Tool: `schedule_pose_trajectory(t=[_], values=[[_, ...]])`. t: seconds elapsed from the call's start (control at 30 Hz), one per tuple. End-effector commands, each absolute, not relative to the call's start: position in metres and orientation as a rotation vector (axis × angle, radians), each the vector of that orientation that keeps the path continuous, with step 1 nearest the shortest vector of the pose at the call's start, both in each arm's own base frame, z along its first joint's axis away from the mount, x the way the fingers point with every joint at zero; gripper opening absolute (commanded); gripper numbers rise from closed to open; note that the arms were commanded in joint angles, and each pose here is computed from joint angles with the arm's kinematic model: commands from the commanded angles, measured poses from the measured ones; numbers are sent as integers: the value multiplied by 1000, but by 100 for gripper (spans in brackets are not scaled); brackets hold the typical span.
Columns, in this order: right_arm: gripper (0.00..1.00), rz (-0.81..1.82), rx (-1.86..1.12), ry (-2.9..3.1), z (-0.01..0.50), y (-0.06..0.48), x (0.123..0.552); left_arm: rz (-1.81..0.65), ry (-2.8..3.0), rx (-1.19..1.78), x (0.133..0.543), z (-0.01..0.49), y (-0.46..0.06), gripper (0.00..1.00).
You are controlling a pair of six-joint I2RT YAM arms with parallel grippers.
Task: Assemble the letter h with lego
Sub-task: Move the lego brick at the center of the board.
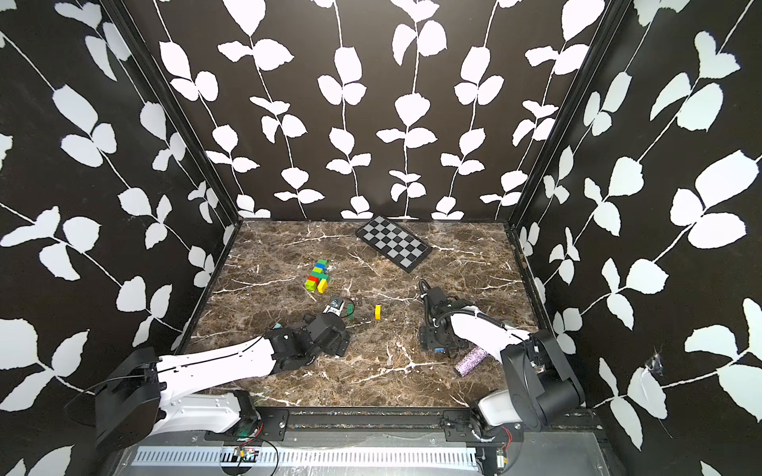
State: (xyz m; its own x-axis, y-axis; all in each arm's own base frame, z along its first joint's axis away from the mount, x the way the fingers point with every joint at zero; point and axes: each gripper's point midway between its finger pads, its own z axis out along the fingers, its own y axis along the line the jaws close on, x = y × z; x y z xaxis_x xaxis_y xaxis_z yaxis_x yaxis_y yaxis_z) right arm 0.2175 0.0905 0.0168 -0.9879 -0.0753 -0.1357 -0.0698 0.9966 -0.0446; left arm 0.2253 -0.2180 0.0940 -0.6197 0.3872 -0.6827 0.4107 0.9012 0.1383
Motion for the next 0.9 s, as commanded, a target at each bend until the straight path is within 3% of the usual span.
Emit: schedule_pose_trajectory(t=[0.0,0.43,0.73,0.87], values=[[90,-74,-138,3002,18,93,223,-67,2277,554,228,106,-223,99],[57,79,-142,3004,16,125,218,-78,2268,527,227,111,-218,99],[49,272,-109,2860,31,217,222,42,2263,387,231,123,-187,99],[49,214,-76,2791,33,253,226,38,2298,277,233,123,-166,99]])
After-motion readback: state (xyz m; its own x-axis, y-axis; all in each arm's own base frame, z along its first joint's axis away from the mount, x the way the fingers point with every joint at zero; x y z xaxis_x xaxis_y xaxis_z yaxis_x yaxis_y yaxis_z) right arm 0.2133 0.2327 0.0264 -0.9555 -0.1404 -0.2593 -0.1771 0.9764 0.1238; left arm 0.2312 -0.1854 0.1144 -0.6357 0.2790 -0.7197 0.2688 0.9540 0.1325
